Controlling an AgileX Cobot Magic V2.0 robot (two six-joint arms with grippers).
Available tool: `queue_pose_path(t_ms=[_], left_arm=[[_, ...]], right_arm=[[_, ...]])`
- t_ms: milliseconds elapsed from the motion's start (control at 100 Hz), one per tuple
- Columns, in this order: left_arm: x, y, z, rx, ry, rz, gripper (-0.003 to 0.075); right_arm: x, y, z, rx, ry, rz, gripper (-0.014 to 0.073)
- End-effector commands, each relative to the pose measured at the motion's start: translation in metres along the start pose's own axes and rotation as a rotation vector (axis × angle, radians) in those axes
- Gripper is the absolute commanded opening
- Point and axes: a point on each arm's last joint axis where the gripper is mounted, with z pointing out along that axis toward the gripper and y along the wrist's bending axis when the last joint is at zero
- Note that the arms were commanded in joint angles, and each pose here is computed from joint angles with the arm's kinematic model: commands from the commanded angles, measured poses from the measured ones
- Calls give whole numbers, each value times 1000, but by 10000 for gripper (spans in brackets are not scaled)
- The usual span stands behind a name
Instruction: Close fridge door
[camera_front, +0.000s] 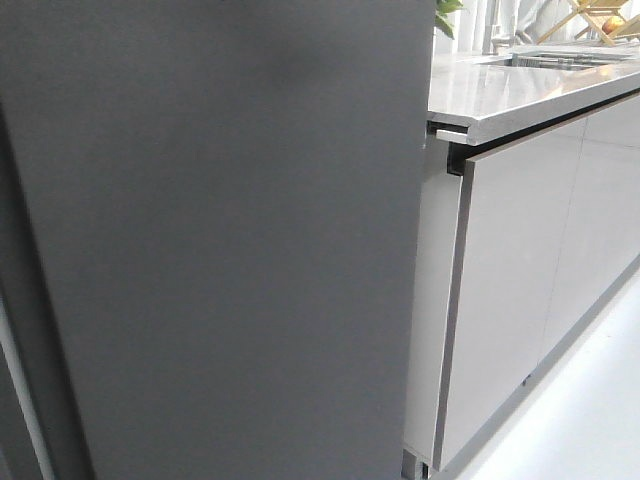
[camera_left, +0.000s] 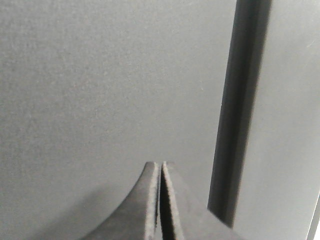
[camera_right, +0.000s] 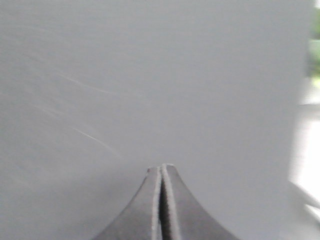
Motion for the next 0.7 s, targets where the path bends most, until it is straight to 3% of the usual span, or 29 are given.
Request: queue_pose_path(t_ms=[0, 230, 690], left_arm=[[4, 0, 2, 10, -29, -6, -21], [4, 0, 2, 10, -29, -6, -21], [4, 0, 2, 10, -29, -6, -21]], right_arm=[[-26, -11, -34, 53, -136, -39, -76], [-22, -30, -96, 119, -198, -38, -76], [20, -25, -185, 107, -219, -66, -76]])
